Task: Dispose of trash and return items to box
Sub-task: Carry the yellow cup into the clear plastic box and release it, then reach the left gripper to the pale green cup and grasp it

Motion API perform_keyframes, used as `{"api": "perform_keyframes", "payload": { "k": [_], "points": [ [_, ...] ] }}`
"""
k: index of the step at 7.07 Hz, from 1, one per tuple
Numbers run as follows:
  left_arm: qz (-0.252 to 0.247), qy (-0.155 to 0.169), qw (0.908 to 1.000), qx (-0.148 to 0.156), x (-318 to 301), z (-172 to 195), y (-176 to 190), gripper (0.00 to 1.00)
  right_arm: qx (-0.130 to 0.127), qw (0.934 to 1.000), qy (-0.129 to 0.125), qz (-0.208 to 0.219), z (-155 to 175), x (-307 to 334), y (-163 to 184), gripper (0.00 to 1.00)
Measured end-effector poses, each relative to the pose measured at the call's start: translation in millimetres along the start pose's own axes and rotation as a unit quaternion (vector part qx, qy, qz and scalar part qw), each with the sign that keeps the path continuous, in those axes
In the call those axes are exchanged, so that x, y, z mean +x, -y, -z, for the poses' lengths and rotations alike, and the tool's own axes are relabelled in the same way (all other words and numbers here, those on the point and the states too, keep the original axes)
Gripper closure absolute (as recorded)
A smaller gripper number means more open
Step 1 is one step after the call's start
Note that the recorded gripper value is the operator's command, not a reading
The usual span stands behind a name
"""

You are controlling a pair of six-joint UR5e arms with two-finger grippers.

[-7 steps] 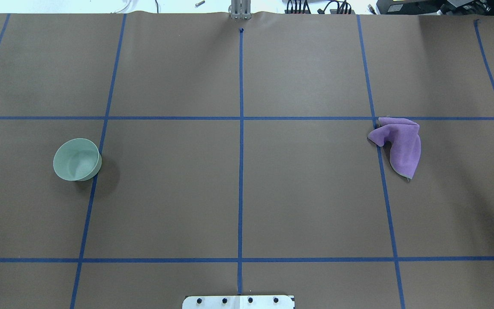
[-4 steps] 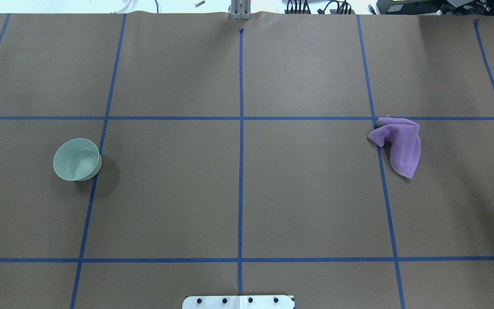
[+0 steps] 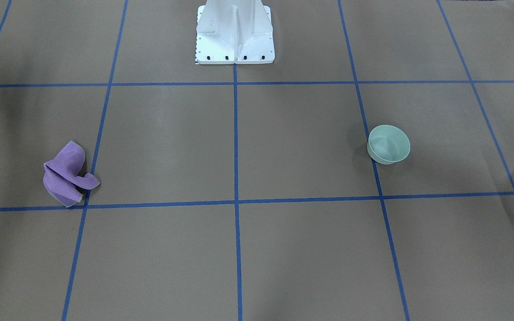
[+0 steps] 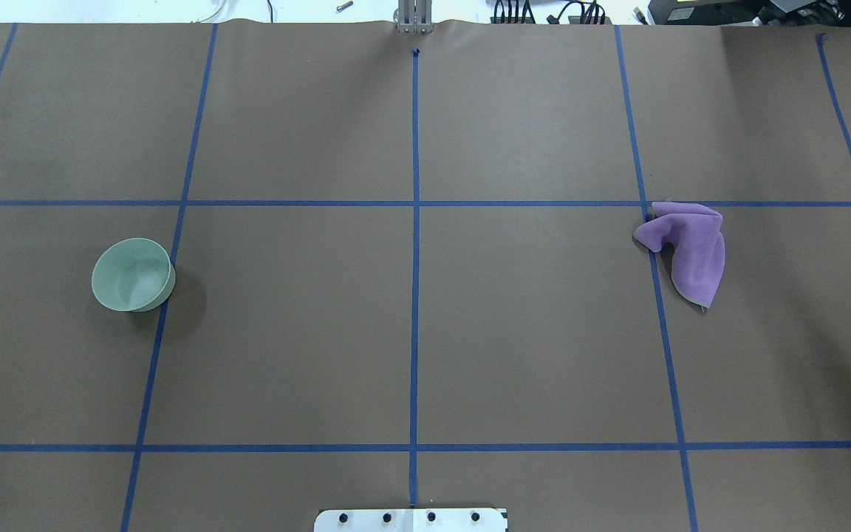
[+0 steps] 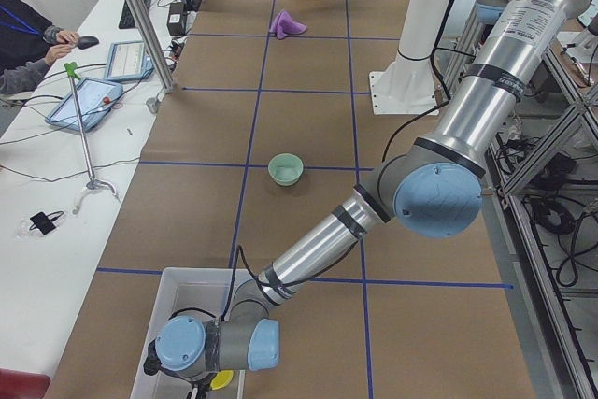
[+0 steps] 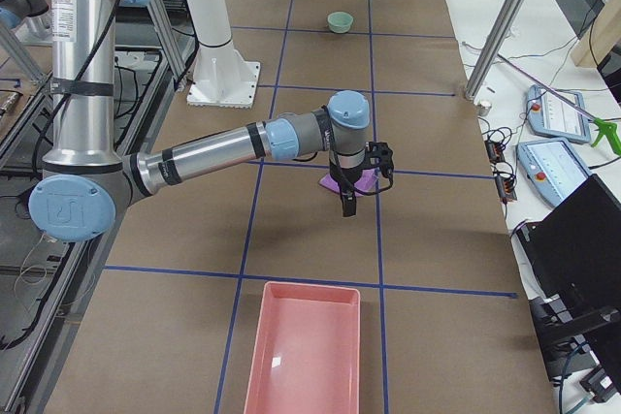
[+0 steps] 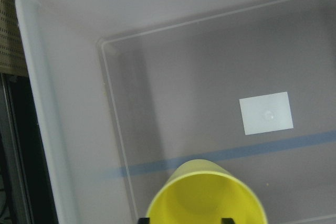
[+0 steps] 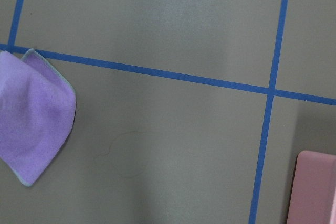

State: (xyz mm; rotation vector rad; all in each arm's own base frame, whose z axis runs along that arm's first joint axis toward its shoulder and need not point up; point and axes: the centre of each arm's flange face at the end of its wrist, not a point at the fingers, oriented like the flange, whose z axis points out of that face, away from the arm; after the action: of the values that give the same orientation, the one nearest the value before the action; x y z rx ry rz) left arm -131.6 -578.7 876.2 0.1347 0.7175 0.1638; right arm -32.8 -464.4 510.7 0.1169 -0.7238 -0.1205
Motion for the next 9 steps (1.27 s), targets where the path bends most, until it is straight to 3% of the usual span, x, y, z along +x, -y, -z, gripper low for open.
{"api": "perform_keyframes", "payload": {
  "k": [2,4,5,7,9],
  "points": [
    [-0.013,-0.012,0.9995,0.026,9,20,19,0.01,0.003,1.0,0.001,0.0,3,-3,0,0.0],
    [0.004,-0.057,0.9961,0.068,23,77,51,0.01,0.006,1.0,0.002,0.0,6,-5,0,0.0],
    [0.028,-0.062,0.994,0.086,44,114,67,0.01,0.006,1.0,0.002,0.0,6,-5,0,0.0],
    [0.071,-0.071,0.9899,0.1,130,161,76,0.01,0.006,1.0,0.003,0.0,6,-6,0,0.0],
    [0.097,-0.09,0.9873,0.087,260,178,80,0.01,0.006,1.0,0.003,-0.003,6,-6,0,0.0]
  ]
}}
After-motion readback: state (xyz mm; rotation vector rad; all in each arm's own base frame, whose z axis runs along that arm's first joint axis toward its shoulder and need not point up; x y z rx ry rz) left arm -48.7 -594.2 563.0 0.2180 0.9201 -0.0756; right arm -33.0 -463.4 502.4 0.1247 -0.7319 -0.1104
